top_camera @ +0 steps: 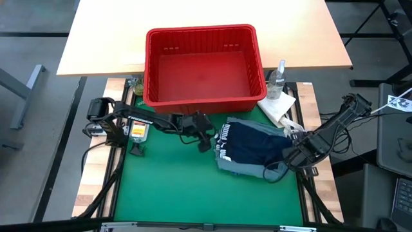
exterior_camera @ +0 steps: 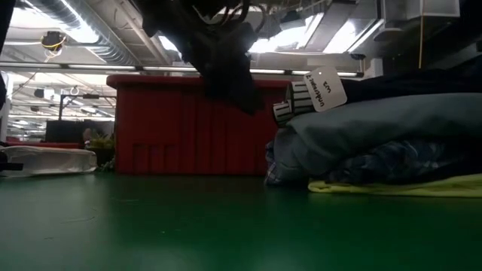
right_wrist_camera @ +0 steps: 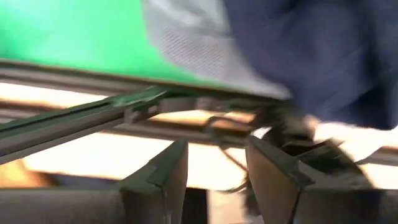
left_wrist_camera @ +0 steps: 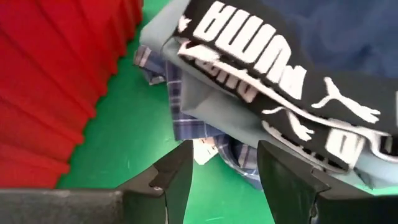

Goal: Fold Laundry from Bin
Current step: Stack the dark blue underwear shorts on top of the blue pants

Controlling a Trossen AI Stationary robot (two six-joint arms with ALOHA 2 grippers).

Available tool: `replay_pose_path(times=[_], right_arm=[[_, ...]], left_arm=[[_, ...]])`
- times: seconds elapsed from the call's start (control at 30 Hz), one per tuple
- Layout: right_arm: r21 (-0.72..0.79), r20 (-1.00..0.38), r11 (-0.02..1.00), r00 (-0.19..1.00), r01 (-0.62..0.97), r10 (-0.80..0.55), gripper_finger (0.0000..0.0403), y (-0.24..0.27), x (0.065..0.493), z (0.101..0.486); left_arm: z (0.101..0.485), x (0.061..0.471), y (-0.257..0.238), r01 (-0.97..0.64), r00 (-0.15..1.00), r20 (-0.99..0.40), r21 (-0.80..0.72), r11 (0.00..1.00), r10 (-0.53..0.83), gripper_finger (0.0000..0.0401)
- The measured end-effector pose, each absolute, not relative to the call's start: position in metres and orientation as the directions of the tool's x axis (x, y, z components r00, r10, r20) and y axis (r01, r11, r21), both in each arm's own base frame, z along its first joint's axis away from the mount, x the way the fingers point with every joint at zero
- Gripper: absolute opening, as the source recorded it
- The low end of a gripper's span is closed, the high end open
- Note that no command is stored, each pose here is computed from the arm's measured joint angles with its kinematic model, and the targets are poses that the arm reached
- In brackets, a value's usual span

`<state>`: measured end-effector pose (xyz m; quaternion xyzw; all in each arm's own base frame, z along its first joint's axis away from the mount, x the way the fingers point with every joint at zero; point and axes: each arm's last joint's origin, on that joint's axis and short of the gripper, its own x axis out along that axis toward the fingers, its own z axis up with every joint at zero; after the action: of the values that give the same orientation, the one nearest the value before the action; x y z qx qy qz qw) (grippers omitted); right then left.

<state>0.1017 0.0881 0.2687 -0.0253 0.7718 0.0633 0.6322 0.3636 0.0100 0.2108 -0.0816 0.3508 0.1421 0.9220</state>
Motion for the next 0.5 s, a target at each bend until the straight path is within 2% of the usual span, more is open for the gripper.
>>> replay_pose_path(times=[0.13,0.27,0.4,0.5], right_arm=[[0.169,-0.959,0.984,-0.24,-0.047,0.153,0.0159,0.092,0.102,0.278],[0.224,-0.957,0.975,-0.189,-0.002,0.22,0.0159,0.095,0.104,0.299],[0.23,-0.971,0.972,-0.051,0.036,0.232,0.0159,0.095,0.108,0.328],[0.173,-0.976,0.982,0.144,0.08,0.161,0.0159,0.093,0.113,0.347]], left_arm=[[0.227,0.359,0.007,-0.275,0.755,-0.624,-0.026,0.961,0.199,0.017],[0.245,0.353,0.005,-0.258,0.789,-0.583,-0.03,0.966,0.193,0.017],[0.256,0.354,-0.003,-0.243,0.84,-0.514,-0.071,0.967,0.174,0.017],[0.263,0.358,-0.013,-0.174,0.886,-0.452,-0.114,0.978,0.105,0.017]])
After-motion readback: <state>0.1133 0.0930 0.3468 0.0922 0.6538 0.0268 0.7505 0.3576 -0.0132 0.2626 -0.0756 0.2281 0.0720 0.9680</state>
